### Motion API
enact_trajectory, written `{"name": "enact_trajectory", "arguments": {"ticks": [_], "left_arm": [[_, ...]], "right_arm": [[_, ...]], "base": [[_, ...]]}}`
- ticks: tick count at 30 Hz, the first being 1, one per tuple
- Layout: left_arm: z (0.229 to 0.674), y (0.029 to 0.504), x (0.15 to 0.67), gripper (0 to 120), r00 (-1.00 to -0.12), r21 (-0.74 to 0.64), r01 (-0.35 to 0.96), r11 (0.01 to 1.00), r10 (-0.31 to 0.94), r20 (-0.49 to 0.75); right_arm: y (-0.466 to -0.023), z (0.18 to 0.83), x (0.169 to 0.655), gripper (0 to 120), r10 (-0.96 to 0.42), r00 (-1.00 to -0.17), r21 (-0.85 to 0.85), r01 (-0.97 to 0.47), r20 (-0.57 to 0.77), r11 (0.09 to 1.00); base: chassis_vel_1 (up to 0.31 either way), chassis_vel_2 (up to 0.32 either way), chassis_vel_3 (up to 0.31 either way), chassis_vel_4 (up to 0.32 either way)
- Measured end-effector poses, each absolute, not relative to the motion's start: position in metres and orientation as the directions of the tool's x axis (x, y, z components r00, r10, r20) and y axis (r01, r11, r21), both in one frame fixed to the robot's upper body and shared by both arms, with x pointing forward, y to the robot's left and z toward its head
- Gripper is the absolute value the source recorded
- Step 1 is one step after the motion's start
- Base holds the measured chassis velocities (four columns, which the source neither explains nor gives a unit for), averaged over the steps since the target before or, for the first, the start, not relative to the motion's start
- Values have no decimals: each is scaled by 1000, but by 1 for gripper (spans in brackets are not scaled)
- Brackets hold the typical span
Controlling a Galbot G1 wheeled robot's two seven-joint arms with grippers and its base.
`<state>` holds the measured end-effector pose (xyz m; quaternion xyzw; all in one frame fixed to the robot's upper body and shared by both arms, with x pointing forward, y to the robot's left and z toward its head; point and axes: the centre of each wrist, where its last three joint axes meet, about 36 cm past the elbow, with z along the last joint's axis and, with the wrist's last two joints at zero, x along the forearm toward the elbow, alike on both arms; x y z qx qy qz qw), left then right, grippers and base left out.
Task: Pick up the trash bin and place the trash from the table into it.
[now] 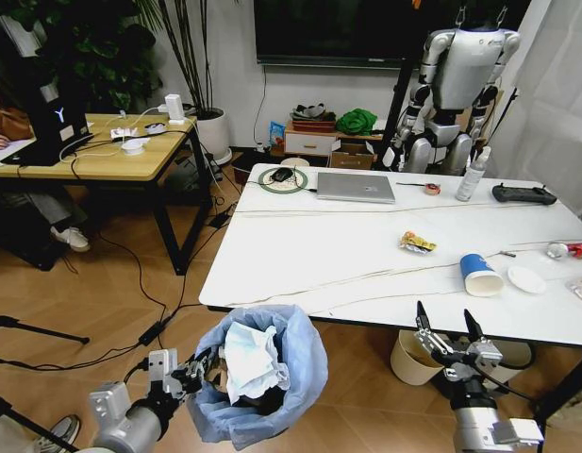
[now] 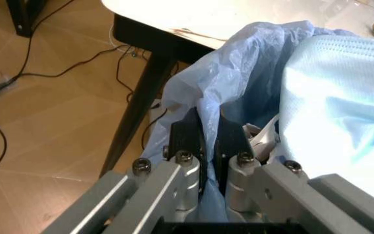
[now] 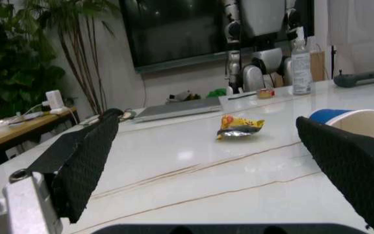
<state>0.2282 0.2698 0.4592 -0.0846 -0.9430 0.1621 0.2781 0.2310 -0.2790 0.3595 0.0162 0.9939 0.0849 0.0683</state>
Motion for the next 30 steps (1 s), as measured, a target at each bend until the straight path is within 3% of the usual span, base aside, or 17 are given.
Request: {"name": "enact_trajectory", "arguments": {"ticks": [30], "left_arm": [[461, 264, 222, 0, -813, -364, 99, 926, 286, 508]], "right_arm": [[-282, 361, 231, 100, 57, -989, 186, 31, -140, 982]], "base": [[-52, -55, 56, 49]]}}
